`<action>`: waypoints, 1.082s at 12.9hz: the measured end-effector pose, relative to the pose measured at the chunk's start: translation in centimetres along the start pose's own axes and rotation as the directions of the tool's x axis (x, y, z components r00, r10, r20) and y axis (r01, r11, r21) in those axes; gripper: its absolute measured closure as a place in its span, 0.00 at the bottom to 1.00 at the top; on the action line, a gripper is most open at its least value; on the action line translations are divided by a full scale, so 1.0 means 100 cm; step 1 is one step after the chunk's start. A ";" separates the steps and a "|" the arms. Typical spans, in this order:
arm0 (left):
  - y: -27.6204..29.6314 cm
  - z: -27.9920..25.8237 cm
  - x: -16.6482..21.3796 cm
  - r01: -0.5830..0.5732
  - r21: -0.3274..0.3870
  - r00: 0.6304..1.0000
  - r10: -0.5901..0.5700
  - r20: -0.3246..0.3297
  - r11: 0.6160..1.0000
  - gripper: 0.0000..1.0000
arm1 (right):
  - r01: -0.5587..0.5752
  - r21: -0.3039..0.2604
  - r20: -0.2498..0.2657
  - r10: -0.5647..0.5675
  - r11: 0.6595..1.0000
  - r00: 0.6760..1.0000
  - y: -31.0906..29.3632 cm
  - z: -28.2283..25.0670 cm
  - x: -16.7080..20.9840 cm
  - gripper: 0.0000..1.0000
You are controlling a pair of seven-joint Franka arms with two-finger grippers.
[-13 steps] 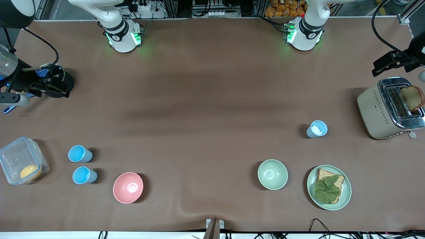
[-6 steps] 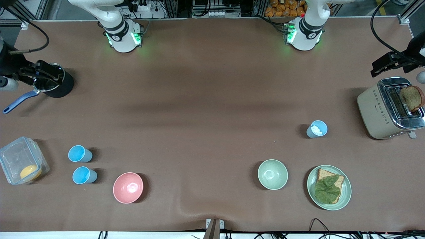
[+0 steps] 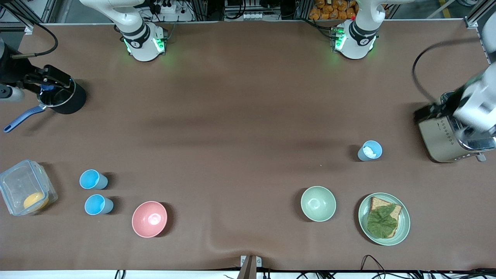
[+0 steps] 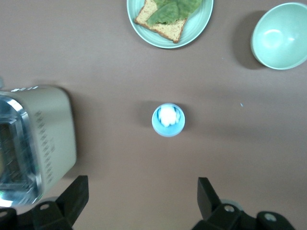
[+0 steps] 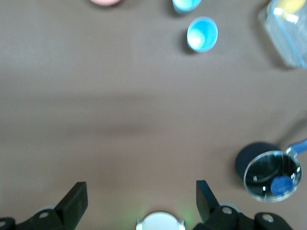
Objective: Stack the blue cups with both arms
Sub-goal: 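Reach the left gripper to the blue cup while the right gripper reaches another cup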
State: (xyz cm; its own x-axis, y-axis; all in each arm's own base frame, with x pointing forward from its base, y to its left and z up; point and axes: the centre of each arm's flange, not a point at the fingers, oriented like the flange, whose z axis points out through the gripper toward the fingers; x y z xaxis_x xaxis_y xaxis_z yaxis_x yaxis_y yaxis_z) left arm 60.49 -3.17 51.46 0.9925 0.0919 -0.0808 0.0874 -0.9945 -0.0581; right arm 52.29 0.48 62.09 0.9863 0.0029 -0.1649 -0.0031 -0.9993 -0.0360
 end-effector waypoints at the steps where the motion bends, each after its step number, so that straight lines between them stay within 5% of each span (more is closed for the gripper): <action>1: 0.003 0.035 0.006 -0.005 0.000 1.000 0.005 0.001 1.000 0.00 | -0.011 0.001 0.045 0.011 1.000 0.999 0.006 0.013 0.003 0.00; 8: -0.004 0.178 0.011 0.006 0.002 0.998 -0.006 0.055 1.000 0.00 | -0.002 0.000 0.295 0.002 1.000 0.955 0.010 0.132 0.065 0.00; 14: -0.001 0.239 0.019 0.003 0.004 0.996 -0.004 0.092 1.000 0.07 | 0.138 0.017 0.271 -0.138 0.990 0.953 0.082 0.224 0.151 0.00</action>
State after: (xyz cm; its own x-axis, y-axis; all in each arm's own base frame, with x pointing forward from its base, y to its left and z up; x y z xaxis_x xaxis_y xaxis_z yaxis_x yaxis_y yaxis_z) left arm 60.32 -1.67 27.54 0.9800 0.0999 -0.1722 0.0904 -0.9939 -0.0624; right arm 63.44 -6.88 37.25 0.8952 0.1502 -0.4196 0.1304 -0.9886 -0.0755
